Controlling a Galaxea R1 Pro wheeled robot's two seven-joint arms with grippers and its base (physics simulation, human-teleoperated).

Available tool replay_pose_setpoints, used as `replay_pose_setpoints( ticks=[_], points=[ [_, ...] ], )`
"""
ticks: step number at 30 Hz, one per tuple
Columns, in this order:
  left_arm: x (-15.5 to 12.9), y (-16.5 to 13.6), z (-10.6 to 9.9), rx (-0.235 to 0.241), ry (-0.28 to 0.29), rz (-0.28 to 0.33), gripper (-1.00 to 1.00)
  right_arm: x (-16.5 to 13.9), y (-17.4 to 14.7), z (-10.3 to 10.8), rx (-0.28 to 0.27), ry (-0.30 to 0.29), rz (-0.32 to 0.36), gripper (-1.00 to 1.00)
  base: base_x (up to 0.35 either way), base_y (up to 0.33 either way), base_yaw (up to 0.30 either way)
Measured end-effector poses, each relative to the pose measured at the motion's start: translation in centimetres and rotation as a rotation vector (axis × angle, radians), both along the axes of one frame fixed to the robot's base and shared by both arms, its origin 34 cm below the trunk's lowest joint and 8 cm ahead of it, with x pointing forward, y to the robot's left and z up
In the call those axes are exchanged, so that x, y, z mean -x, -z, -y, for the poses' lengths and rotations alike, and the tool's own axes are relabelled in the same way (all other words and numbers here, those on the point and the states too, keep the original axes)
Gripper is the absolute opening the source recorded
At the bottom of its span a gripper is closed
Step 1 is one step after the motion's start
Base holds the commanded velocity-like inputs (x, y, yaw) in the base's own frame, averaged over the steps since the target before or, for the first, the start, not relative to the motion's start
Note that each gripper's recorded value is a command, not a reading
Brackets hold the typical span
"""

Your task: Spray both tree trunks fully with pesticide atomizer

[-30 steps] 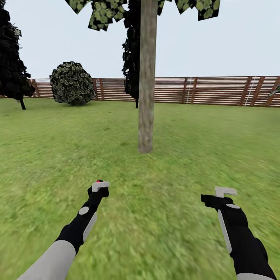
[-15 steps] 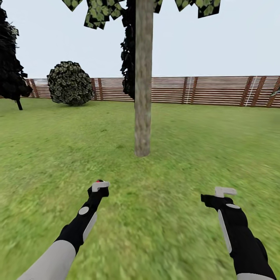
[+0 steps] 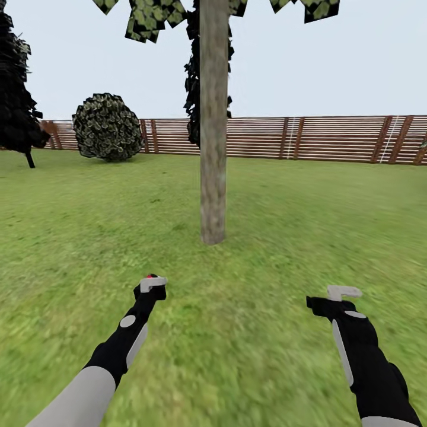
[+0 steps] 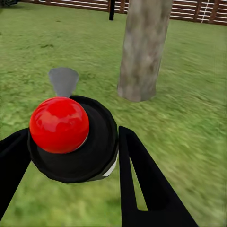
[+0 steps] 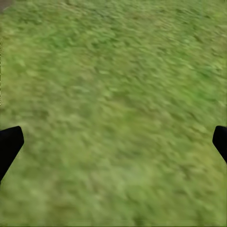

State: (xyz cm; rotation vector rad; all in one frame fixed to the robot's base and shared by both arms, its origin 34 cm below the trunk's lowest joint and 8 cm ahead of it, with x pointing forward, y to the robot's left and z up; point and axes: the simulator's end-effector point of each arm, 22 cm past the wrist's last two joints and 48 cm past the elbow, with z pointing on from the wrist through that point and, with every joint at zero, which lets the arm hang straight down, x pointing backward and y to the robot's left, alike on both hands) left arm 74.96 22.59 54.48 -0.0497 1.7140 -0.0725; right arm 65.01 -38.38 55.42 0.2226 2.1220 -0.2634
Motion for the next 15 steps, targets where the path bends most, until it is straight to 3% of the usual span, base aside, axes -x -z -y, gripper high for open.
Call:
replay_pose_setpoints(
  ticks=[9, 15],
  points=[
    [0.0, 0.01, 0.02, 0.0, 0.0, 0.0, -1.0, 0.0, 0.0, 0.0, 0.0, 0.0, 0.0, 1.0, 0.27, -0.209, 0.232],
    [0.01, 0.03, -0.01, 0.0, 0.0, -0.001, -1.0, 0.0, 0.01, 0.0, 0.0, 0.0, 0.0, 1.0, 0.265, -0.19, 0.048]
  ],
)
